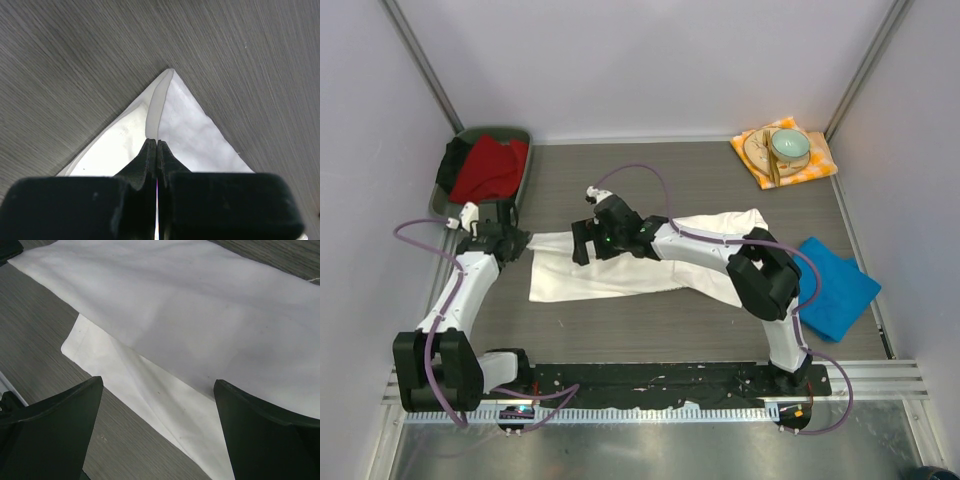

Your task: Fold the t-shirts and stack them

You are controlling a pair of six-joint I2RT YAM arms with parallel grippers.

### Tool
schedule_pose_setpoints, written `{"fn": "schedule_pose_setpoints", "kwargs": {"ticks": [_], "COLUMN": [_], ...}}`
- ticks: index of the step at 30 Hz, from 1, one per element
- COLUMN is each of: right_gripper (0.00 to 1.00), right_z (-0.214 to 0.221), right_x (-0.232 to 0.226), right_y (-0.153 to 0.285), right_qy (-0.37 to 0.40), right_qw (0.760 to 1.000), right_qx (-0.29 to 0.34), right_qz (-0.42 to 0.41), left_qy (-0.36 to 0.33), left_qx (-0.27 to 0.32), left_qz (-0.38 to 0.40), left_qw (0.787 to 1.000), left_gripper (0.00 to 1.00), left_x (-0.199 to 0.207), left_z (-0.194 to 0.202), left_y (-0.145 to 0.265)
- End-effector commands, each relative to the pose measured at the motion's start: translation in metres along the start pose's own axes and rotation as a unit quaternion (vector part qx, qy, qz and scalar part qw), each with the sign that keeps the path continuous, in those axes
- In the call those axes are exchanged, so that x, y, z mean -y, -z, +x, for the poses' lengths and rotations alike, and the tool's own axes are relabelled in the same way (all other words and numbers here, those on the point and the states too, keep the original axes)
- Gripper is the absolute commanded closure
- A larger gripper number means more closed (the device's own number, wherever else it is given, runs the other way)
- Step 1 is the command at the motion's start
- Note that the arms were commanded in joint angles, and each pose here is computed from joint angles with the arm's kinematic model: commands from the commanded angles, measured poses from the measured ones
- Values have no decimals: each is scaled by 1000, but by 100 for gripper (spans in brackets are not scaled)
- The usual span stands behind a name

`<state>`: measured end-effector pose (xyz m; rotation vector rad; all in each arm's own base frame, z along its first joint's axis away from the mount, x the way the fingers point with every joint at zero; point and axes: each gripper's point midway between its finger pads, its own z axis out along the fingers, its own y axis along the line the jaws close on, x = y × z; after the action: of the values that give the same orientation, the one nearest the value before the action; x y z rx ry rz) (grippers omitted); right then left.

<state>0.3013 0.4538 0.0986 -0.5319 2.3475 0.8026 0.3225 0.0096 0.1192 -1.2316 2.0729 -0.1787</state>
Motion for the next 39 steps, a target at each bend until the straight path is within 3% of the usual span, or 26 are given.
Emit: {"fn": "schedule_pose_setpoints", "kwargs": {"ticks": [1, 14, 17, 18, 20, 21, 22, 28, 31, 34, 39], "right_gripper": [0, 0, 0, 0, 0, 0, 0, 0, 0, 0, 0], "right_z": [-21, -2, 0, 0, -1, -1, -1, -11, -33, -56, -66], "right_x": [-26, -19, -16, -15, -15, -14, -14, -8, 15, 54, 167], "right_y": [10, 5, 8, 9, 12, 12, 12, 15, 33, 65, 119], "right_qy": [7, 6, 7, 8, 11, 12, 14, 18, 20, 9, -100], "right_qw": [999, 1000, 1000, 1000, 1000, 1000, 1000, 999, 994, 983, 950], "right_qx": [26, 7, 7, 7, 10, 10, 10, 26, 73, 111, 136], "right_qz": [-31, -21, -16, -15, -14, -12, -11, 9, 73, 147, 262], "left_qy": [4, -11, -9, -8, -7, -5, -5, -3, 3, -9, -51], "left_qx": [29, -25, -40, -42, -39, -38, -38, -20, -26, -48, -87], "left_qz": [9, -34, -53, -55, -62, -63, -63, -37, 7, 61, 117], "left_qw": [1000, 999, 998, 998, 997, 997, 997, 999, 1000, 997, 988], "left_gripper": [100, 100, 81, 59, 31, 12, 3, 0, 0, 1, 2], "left_x": [6, -31, -46, -48, -54, -54, -54, -37, -11, 20, 55], "left_z": [-17, 24, 37, 39, 40, 40, 39, 21, 14, 13, 16], "left_y": [8, -18, -24, -24, -23, -22, -20, -1, 8, 16, 25]}}
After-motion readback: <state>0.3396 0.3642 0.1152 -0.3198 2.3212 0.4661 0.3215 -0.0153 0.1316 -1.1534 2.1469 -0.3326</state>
